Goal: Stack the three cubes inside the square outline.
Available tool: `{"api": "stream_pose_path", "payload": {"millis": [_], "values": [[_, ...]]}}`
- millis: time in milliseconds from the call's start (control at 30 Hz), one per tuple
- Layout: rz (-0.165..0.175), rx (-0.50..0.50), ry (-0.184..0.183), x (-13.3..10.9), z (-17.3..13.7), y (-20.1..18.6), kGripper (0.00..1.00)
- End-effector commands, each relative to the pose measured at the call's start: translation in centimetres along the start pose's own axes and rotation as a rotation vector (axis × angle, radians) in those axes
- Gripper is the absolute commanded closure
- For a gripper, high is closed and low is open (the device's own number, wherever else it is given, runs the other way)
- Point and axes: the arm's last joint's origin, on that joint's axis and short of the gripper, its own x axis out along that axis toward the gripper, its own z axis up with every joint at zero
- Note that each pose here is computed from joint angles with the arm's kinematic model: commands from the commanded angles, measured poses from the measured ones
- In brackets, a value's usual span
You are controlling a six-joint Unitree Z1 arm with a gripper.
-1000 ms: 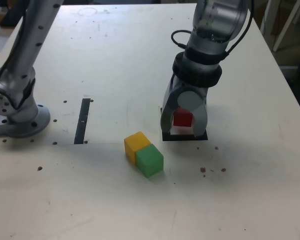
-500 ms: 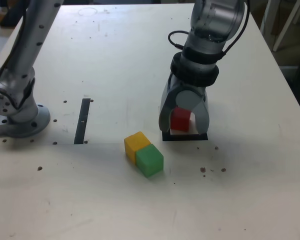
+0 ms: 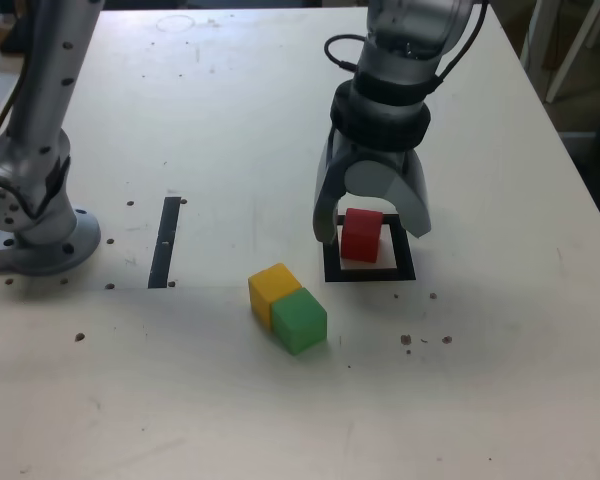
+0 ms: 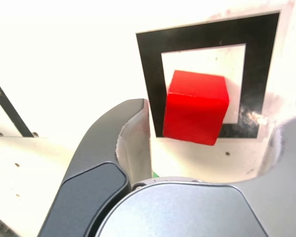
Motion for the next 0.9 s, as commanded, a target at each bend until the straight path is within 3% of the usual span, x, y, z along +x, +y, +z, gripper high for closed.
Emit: {"api": "stream_pose_path", "payload": {"millis": [0,333,667,867], "values": [[0.024,-0.034,-0.023,-1.1,-1.0,-0.6,0.01],[0.039,-0.125,-0.052,-2.9,-3.4,-2.5,0.01],[0.001,-0.302,0.010,-1.6,-7.0,-3.1,0.01],[-0.042,-0.357,0.030,0.1,-7.7,-3.8,0.01]]}}
